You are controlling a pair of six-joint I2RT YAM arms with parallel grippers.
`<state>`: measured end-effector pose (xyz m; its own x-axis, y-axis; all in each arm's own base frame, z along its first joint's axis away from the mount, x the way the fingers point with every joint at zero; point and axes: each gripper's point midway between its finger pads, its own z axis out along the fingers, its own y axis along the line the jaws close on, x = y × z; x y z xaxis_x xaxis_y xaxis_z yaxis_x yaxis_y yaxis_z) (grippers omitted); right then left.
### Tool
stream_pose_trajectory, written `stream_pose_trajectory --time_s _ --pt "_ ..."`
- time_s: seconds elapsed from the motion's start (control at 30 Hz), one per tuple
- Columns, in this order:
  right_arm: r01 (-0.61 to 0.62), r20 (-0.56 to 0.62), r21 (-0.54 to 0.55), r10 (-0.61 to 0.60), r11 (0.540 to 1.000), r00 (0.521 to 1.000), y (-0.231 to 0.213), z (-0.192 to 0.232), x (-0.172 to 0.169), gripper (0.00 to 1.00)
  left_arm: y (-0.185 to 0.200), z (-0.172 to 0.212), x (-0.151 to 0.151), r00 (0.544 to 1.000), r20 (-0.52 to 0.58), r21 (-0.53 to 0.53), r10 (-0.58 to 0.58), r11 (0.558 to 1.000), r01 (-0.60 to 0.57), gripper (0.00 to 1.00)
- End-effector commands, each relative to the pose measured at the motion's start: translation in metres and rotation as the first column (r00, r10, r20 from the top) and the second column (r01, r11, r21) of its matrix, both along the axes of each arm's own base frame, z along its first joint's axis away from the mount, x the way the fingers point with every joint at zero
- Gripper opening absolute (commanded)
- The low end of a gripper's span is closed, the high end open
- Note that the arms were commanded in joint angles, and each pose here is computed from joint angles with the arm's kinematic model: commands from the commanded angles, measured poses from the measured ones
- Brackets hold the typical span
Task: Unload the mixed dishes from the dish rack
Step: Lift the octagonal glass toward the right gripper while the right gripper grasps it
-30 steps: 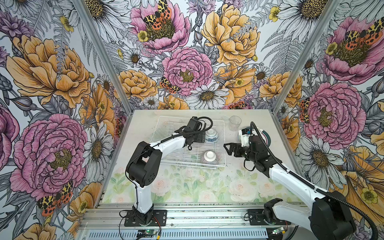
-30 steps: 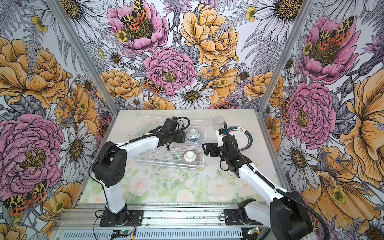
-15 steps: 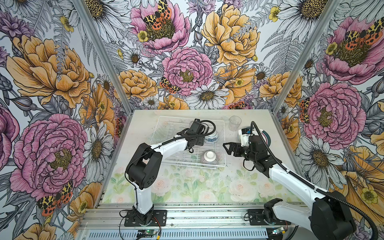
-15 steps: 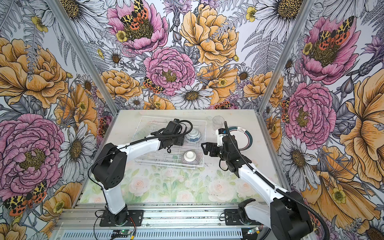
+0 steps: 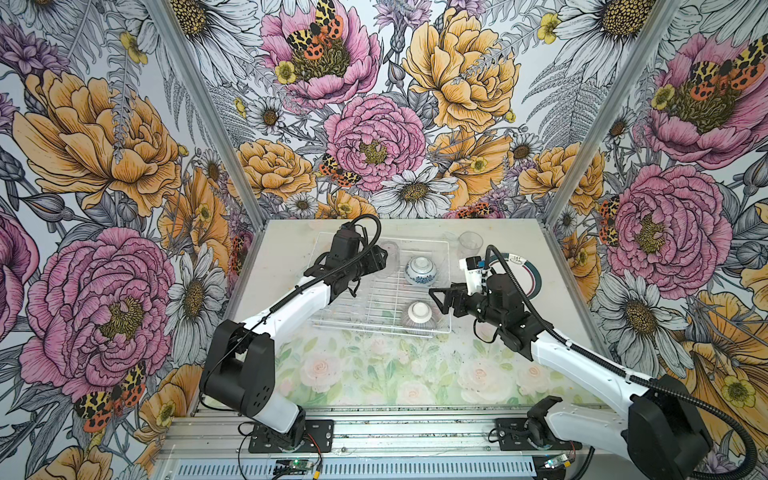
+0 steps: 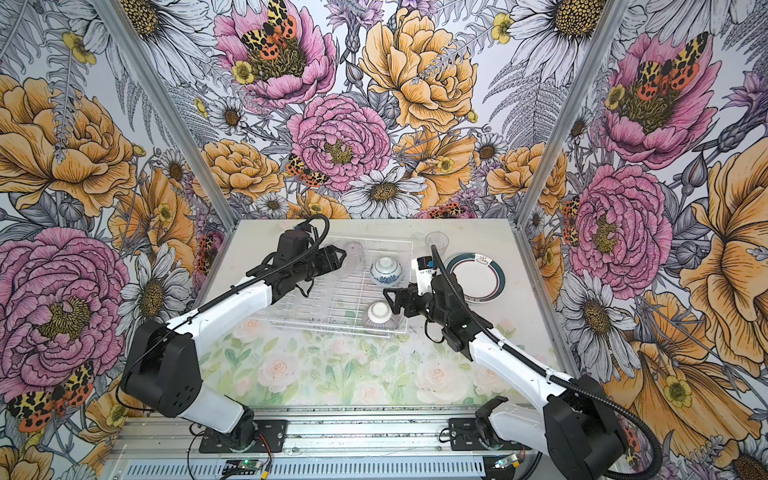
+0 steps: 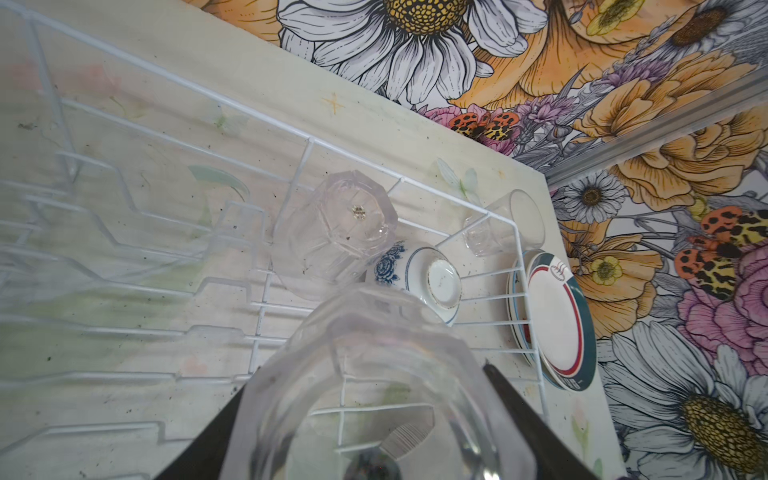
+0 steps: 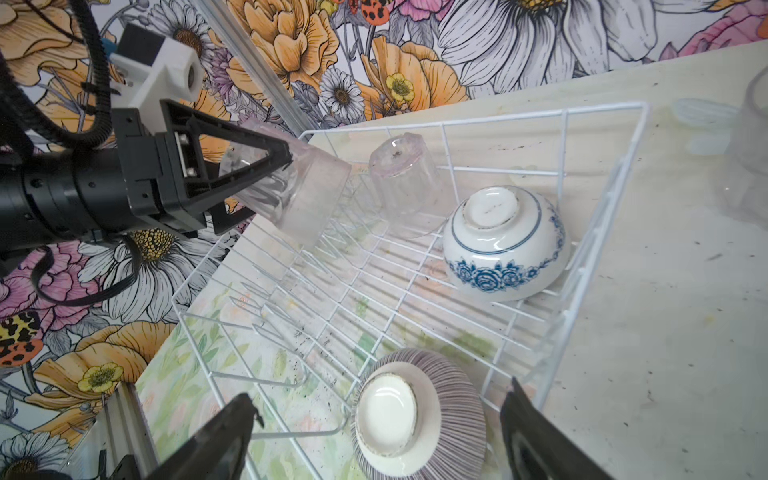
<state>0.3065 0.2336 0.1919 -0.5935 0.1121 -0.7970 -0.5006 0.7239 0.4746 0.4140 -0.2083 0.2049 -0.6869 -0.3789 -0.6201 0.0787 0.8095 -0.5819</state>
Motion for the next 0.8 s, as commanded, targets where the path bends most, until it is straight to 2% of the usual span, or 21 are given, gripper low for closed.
stream_pose_trajectory --time_s 0.0,0.13,0.3,0.43,0.77 --pt "-0.048 0.136 0.014 0.046 0.999 0.99 0.022 0.031 0.013 0.93 -0.017 0.037 -0.007 0.998 0.05 -0.207 -0.041 0.977 0.051 0.61" --pt "-0.113 0.129 0.057 0.105 0.992 0.986 0.051 0.038 0.024 0.91 -0.02 0.051 -0.016 0.997 0.062 -0.329 -0.051 0.942 0.069 0.62" --pt "-0.162 0.181 0.109 0.14 0.981 0.973 0.077 0.053 0.032 0.9 -0.018 0.059 -0.027 0.996 0.069 -0.42 -0.049 0.905 0.073 0.62" --pt "-0.207 0.195 0.116 0.183 0.971 0.964 0.096 0.06 0.035 0.83 -0.015 0.06 -0.032 0.997 0.069 -0.452 -0.046 0.889 0.072 0.62" --pt "-0.267 0.208 0.149 0.234 0.952 0.95 0.126 0.071 0.043 0.52 -0.021 0.069 -0.038 0.993 0.082 -0.532 -0.086 0.839 0.116 0.63"
